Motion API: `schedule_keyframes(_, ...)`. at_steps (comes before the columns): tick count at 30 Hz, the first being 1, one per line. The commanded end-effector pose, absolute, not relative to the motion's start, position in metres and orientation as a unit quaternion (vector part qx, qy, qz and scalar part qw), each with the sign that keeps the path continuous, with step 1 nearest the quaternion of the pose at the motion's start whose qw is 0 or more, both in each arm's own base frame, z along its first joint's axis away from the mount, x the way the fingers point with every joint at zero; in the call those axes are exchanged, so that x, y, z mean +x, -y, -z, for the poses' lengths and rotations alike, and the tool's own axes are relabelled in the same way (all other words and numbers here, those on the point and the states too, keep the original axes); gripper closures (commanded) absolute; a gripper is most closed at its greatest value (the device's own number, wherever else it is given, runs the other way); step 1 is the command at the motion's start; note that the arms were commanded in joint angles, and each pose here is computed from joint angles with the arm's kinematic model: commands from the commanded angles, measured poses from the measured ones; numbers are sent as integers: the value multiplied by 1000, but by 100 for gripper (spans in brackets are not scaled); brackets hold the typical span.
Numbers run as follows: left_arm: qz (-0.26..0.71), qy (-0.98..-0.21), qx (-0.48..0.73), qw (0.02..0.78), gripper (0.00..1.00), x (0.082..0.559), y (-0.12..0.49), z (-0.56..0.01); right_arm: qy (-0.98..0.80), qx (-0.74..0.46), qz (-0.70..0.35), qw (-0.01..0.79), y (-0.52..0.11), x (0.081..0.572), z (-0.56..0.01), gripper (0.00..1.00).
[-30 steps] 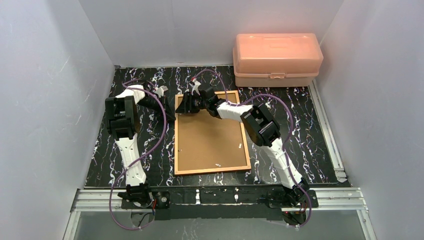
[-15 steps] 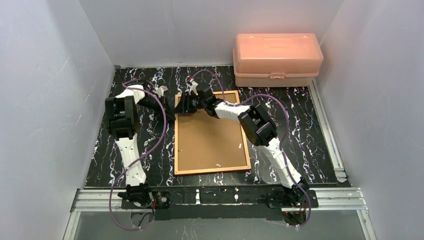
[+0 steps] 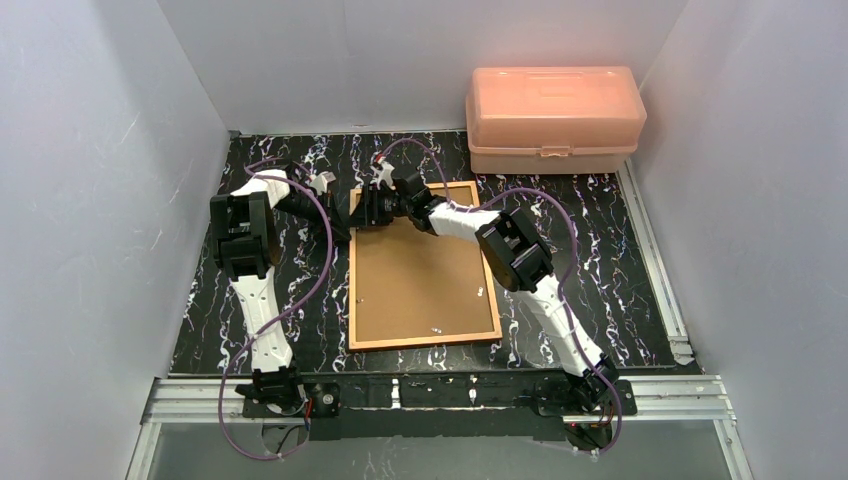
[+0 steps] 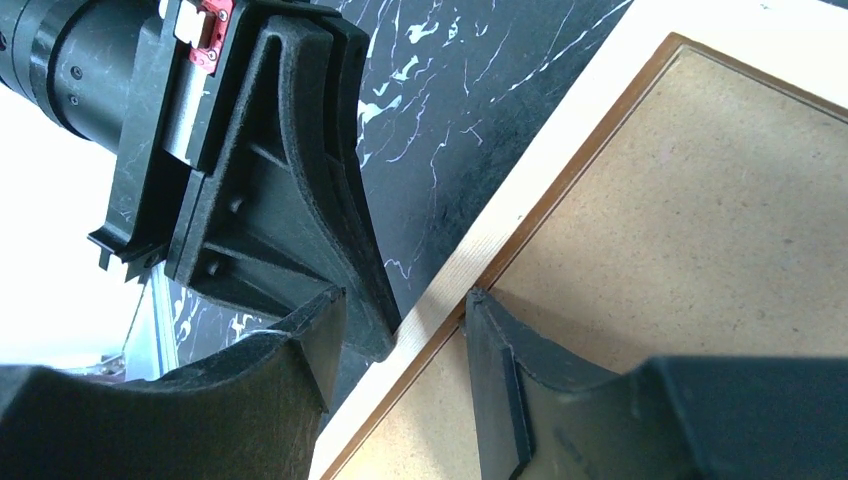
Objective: Put the photo into the frame
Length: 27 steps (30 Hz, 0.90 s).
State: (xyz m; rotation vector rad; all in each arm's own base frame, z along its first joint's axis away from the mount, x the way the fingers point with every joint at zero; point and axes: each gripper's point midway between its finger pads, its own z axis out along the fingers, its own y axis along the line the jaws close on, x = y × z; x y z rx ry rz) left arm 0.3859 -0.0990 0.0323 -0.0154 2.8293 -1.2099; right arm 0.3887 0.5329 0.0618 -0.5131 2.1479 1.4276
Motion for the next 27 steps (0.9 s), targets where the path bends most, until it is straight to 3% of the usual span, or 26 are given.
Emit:
schedule_keyframes(1,373,-927,14,32,98,381,100,-33,-776,-217,-546,228,-544,376,-68,45)
schedule_keyframes(7,377,-925,12,34,98,382,98,-42,-766,-222,-546,258,-544,387,-93,40)
schedule_keyframes(14,334,-937,85,47,96,362,76,-48,-758,-197,-524,335,-506,423,-166,32)
schedule_keyframes(17,283,-945,156,51,96,348,58,-39,-787,-157,-469,368,-458,434,-169,20)
schedule_keyframes(18,268,-946,175,48,96,342,53,-35,-806,-140,-432,380,-435,440,-165,7)
schedule_keyframes(19,254,-948,189,44,96,337,48,-32,-823,-130,-393,389,-412,442,-159,2)
schedule_keyframes(23,233,-943,231,47,96,321,49,-32,-875,-58,-227,424,-310,443,-137,1)
schedule_keyframes(27,228,-933,274,41,96,302,71,-34,-894,15,-165,417,-241,431,-112,1)
